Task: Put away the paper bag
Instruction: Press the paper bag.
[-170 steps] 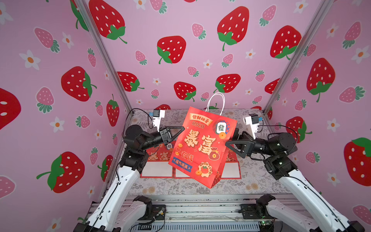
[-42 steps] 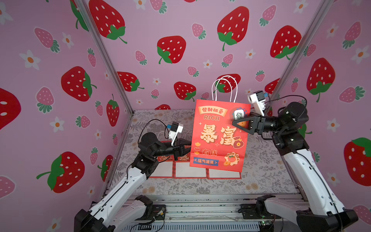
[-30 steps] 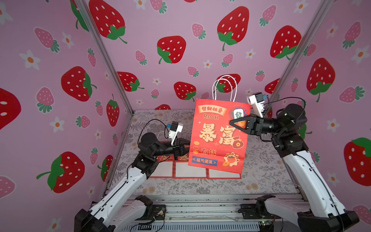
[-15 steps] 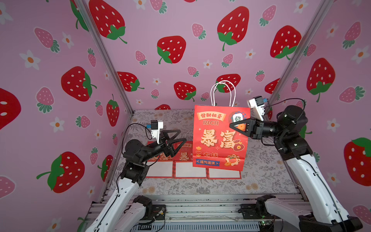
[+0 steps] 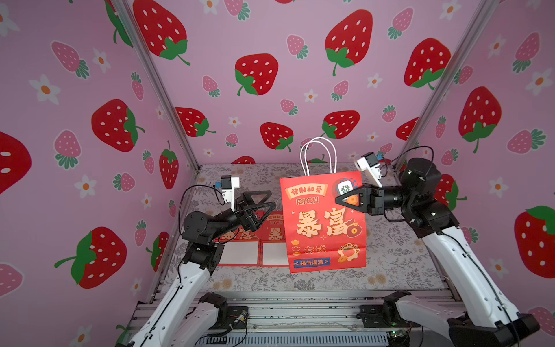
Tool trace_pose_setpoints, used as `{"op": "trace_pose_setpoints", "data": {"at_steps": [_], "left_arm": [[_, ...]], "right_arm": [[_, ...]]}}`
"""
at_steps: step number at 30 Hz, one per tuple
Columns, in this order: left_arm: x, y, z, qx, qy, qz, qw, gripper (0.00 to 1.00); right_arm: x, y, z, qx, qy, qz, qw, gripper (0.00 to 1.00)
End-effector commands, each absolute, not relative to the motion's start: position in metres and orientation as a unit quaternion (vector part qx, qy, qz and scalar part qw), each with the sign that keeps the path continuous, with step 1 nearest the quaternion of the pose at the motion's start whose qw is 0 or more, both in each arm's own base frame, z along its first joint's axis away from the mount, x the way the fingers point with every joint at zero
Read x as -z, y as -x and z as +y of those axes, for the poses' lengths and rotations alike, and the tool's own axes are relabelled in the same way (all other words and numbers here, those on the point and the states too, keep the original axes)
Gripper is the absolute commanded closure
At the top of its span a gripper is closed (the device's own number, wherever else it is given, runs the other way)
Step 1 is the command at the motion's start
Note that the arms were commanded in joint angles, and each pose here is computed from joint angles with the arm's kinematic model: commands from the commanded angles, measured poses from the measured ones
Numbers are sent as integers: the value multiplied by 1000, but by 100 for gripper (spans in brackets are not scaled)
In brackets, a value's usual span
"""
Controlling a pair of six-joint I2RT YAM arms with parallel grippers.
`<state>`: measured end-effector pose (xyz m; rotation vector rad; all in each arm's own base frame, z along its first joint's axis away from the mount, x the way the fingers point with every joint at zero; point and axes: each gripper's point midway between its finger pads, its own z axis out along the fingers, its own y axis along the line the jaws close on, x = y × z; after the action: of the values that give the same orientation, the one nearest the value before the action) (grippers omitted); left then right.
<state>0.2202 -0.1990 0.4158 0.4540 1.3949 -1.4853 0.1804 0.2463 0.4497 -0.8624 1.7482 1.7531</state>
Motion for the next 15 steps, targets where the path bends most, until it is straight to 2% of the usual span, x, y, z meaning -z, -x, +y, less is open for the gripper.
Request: {"op": "trace_pose_setpoints", "data": {"at_steps": [1, 6, 9, 15], "left_arm": [[-440, -203, -208, 630, -229, 549, 500, 0], [-444, -198, -218, 639, -241, 544, 487, 3], [-446, -193, -224, 640, -253, 542, 482, 9], [-441, -191, -232, 635, -265, 551, 473, 38]], "right_arm": [[-454, -176, 250, -643, 337, 635, 264, 100], [-448, -181, 258, -635, 337, 644, 263, 100], [-442, -185, 265, -630, 335, 651, 260, 100], [-441, -188, 276, -626, 342, 649, 263, 100]]}}
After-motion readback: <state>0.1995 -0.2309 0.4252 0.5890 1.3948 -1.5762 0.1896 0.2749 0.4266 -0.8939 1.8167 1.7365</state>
